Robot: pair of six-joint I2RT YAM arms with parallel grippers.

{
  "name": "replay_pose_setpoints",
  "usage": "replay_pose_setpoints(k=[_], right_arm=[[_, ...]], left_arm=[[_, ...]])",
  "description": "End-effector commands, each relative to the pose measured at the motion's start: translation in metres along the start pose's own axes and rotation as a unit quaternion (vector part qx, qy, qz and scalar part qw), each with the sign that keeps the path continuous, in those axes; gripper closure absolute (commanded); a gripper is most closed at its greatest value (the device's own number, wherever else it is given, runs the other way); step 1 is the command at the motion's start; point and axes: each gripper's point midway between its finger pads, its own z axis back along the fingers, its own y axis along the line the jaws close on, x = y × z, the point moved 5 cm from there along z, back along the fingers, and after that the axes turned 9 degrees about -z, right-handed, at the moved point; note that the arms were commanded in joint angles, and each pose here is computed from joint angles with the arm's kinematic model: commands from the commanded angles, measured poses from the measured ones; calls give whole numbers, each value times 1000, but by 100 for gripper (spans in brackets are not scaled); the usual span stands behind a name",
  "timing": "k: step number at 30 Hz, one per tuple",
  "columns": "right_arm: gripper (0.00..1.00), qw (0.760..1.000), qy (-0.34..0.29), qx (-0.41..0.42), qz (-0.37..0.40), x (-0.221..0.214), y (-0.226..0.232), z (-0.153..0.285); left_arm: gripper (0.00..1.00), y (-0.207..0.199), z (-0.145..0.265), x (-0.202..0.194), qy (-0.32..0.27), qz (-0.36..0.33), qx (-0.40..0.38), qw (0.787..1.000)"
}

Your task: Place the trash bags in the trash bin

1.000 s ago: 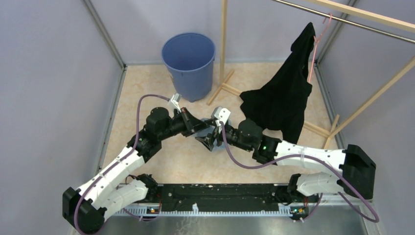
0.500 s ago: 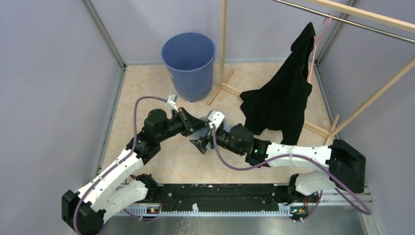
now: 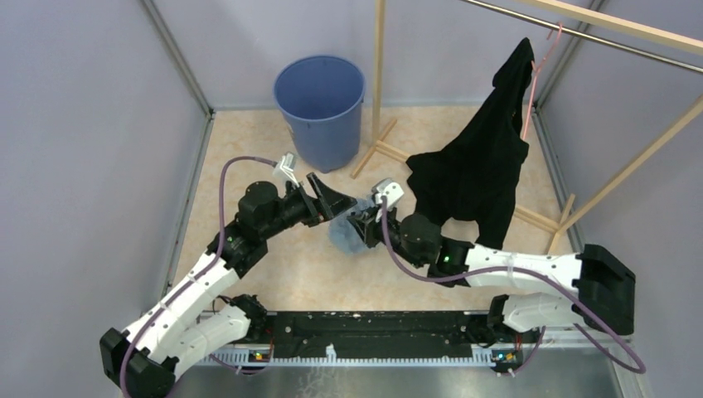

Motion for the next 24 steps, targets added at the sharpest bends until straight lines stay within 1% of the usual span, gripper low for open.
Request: replay_pose_setpoints(k=[1,5,8,10,11,16,19,21,23,24], right_arm=[[87,991,-46,-50,-113,34,-17,10],[98,980,-17,-92,-174,44,-43,8],[96,968,-8,-126,-218,55,-56,3],[100,961,-7,-149,-234,63,-61,2],[100,958,-3,-161,-237,65,-63,2],[100,959,-22,-139,-248,80,-56,8],[100,956,-39,-128,-260,86,-54,13],[100,957,-42,-120,-260,89,-52,14],[100,959,-40,-113,-256,91,-50,14],[100,960,-38,-111,-255,92,-49,15]], left_arm=[[3,-5,21,23,-50,-79,38,995],[2,11,34,15,-45,-104,80,990],[2,17,37,3,-30,-102,76,991],[2,20,36,-7,-15,-95,63,993],[2,21,35,-11,-9,-90,56,994],[2,25,23,-28,14,-58,16,998],[6,25,12,-37,29,-31,-22,999],[8,25,4,-42,39,-17,-46,998],[2,21,-2,-45,51,-15,-75,996],[2,18,-4,-45,54,-18,-90,994]])
